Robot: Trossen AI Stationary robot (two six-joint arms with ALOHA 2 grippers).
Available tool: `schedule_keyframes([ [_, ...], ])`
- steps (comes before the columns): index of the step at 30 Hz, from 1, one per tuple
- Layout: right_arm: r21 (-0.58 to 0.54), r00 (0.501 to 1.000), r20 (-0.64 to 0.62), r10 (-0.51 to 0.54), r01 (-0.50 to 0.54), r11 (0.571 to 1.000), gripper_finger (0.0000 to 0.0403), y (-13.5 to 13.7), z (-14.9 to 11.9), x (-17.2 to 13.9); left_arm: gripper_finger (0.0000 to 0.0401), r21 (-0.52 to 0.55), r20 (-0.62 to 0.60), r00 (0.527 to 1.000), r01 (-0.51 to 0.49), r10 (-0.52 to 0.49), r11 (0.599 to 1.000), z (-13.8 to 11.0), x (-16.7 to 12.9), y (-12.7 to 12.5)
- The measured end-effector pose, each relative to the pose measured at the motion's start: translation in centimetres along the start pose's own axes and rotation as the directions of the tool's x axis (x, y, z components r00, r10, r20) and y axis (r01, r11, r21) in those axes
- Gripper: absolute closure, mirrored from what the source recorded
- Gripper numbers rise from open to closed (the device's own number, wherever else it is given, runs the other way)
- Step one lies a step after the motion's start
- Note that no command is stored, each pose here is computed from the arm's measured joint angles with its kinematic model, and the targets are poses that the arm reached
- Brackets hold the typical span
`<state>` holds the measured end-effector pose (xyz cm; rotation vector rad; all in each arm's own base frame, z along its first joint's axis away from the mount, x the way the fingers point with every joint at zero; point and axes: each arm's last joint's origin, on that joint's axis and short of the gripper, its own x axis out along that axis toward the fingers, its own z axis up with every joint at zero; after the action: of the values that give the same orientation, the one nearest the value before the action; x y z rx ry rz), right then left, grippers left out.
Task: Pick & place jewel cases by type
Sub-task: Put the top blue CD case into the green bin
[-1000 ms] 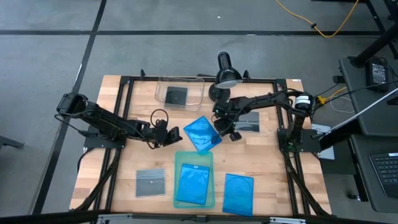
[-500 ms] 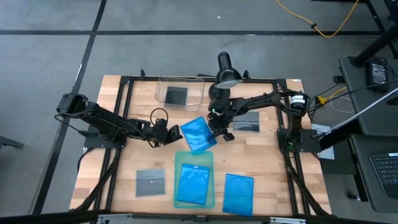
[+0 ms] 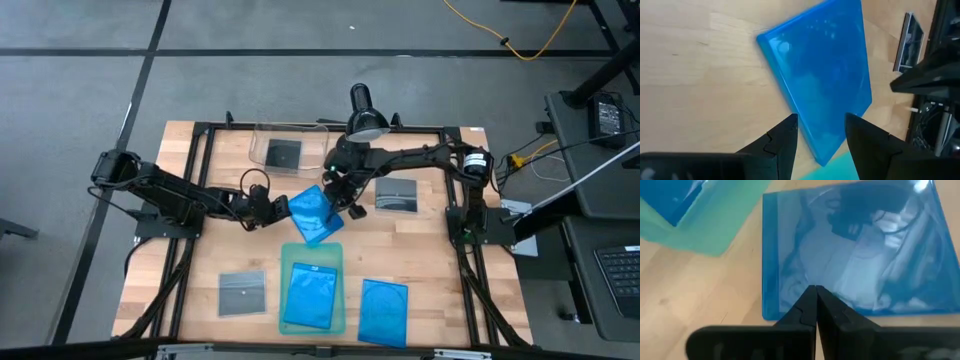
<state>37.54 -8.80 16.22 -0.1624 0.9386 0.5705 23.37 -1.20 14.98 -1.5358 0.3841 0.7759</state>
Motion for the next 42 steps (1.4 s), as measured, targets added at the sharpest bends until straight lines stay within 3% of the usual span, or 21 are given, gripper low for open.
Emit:
schedule_keyframes([
  [9,0.124,0.99,-0.134,0.053,-0.036,0.992,0.0397,0.4,-4.0,0.3,0.0246,0.022,-0.015,1.0,-0.012,0.012,1.0,0.0,0.0,0.1],
  [15,0.131,0.99,-0.12,0.067,-0.051,0.99,0.0397,0.7,-5.3,1.3,0.0246,0.029,0.03,0.998,-0.057,0.056,0.998,0.1,0.2,0.6],
  [25,0.121,0.991,-0.064,0.118,-0.11,0.987,0.0397,0.7,-5.3,2.5,0.0246,-0.007,-0.01,0.997,-0.082,0.082,0.997,-0.4,2.2,1.4],
  [42,0.086,0.986,0.007,0.168,-0.168,0.982,0.0397,0.2,-4.1,4.1,0.0246,-0.083,-0.015,1.0,0.003,-0.004,0.997,-1.3,5.8,1.3],
])
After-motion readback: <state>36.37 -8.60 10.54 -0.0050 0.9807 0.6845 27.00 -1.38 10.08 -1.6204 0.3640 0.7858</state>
